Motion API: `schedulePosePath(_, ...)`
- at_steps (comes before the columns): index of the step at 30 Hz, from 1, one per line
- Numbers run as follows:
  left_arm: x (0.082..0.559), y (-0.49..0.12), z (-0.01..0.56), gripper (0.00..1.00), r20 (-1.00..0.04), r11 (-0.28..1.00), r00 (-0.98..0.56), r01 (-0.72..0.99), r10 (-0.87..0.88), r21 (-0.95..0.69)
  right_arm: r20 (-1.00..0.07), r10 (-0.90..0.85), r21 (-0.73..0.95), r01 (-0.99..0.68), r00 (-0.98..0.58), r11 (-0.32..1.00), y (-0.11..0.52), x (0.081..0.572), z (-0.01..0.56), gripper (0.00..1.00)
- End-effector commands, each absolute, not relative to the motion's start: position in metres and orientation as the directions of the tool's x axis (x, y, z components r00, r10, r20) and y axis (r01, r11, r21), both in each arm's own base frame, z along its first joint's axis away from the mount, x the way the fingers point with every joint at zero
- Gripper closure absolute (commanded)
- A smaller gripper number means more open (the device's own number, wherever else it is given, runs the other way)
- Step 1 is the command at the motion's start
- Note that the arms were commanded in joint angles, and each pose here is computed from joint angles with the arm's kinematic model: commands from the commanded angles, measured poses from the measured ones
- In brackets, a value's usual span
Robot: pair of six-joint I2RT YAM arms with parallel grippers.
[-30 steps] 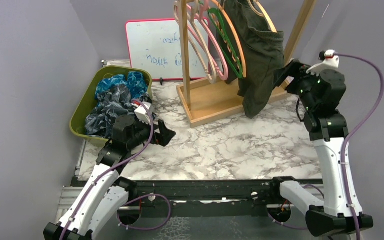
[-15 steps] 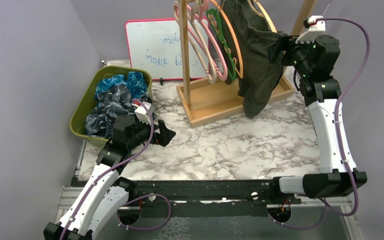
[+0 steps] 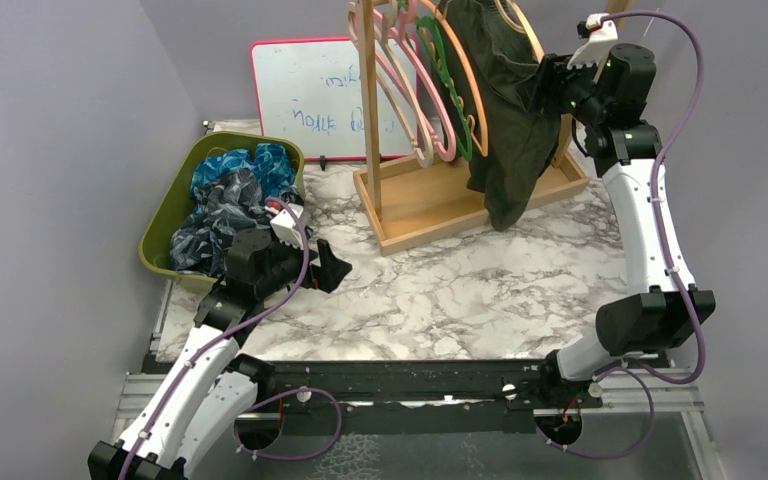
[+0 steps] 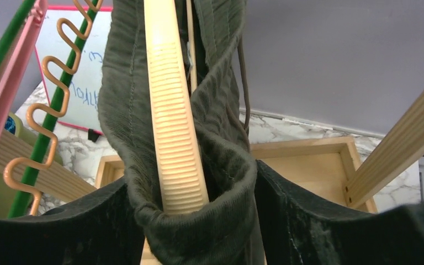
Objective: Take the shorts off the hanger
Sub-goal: Pick up the hanger from the clothes rod.
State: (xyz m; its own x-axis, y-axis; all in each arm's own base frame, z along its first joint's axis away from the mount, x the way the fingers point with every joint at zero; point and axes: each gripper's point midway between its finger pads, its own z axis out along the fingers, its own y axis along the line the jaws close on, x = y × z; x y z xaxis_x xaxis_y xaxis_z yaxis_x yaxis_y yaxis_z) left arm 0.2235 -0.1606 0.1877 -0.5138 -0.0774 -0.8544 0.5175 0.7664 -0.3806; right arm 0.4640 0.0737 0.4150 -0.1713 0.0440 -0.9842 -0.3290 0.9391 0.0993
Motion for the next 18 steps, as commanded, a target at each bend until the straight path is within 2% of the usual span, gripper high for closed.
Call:
schedulePosePath(1,0.224,-0.159,0.180,0.01,-0.845,0.776,-0.529,0.501,-0.076,-0.383,-0.990,0.049,0.096,-0.374,-0.134,0.922,0.081,0.464,0.425,0.42)
schedulePosePath(6,0.224,-0.160,0.178,0.01,-0.841,0.776,-0.536,0.499,-0.072,-0.385,-0.996,0.034,0.061,-0.367,-0.080,0.928,0.078,0.463,0.430,0.58)
schedulePosePath(11,0.225,-0.160,0.176,0.01,-0.838,0.778,-0.542,0.496,-0.071,-0.386,-1.000,0.021,0.026,-0.357,-0.017,0.934,0.074,0.456,0.439,0.82)
schedulePosePath(14,0.225,-0.160,0.175,0.01,-0.836,0.778,-0.545,0.495,-0.069,-0.387,-0.999,0.030,0.011,-0.369,0.044,0.929,0.076,0.450,0.447,0.91)
schedulePosePath(18,0.225,-0.160,0.174,0.01,-0.832,0.778,-0.550,0.492,-0.069,-0.390,-0.990,0.051,0.000,-0.362,0.133,0.932,0.075,0.443,0.465,0.99)
